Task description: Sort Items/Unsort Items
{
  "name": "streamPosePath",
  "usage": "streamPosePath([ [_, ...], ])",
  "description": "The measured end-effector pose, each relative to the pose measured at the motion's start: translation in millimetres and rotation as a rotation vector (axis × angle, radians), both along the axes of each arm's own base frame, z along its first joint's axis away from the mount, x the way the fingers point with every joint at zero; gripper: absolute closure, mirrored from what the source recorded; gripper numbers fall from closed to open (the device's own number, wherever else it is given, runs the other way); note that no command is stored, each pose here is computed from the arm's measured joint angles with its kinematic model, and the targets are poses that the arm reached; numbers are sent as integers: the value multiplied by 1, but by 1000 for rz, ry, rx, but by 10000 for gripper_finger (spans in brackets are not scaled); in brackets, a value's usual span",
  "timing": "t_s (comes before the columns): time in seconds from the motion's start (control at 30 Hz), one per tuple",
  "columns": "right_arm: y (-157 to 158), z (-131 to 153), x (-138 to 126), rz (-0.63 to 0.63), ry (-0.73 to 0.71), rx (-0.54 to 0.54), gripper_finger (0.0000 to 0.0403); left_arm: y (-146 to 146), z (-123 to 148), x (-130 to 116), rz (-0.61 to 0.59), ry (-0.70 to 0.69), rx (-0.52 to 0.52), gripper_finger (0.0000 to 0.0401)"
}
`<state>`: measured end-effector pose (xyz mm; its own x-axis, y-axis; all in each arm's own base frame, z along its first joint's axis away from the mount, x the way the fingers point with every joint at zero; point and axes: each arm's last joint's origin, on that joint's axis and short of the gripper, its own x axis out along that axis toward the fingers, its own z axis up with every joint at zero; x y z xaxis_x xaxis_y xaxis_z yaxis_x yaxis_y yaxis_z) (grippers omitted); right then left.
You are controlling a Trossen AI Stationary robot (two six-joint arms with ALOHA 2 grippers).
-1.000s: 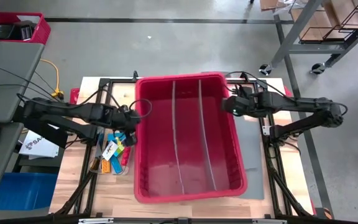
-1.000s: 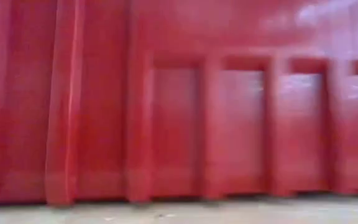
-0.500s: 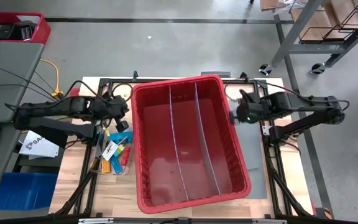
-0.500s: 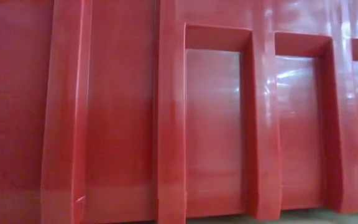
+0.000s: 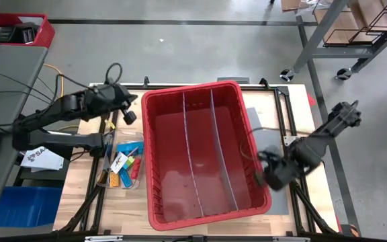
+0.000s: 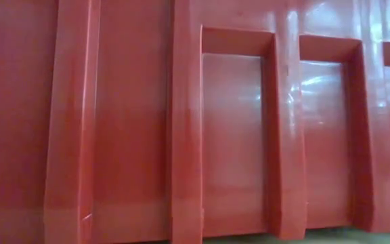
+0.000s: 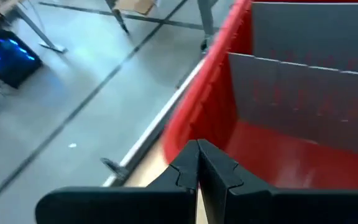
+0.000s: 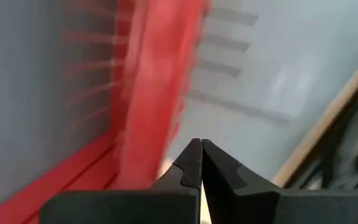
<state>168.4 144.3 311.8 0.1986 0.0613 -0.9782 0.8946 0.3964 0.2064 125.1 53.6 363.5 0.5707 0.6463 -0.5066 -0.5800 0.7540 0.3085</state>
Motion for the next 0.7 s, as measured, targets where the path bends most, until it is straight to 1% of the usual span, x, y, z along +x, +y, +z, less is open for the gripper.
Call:
streamPosePath([
  [0.1, 24, -11, 6, -56, -26, 42, 403, 7, 11, 2, -3, -12, 4, 401],
  [0.2, 46, -25, 22, -93, -98, 68, 403, 12, 16, 8, -56, -53, -41, 401],
  [0.3, 55, -38, 40, -99, -143, 52, 403, 16, 17, 18, -120, -80, -84, 401],
  [0.37, 56, -42, 45, -96, -124, 28, 403, 17, 16, 24, -147, -74, -116, 401],
  [0.47, 50, -40, 38, -127, -24, -47, 403, 18, 14, 28, -169, -55, -130, 401],
  [0.6, 35, -27, 16, -171, 140, -142, 403, 16, 17, 25, -198, -89, -133, 401],
  [0.67, 25, -19, 3, -170, 212, -161, 403, 12, 22, 19, -224, -141, -145, 401],
  [0.7, 20, -16, -4, -145, 242, -147, 403, 9, 25, 15, -232, -173, -165, 401],
])
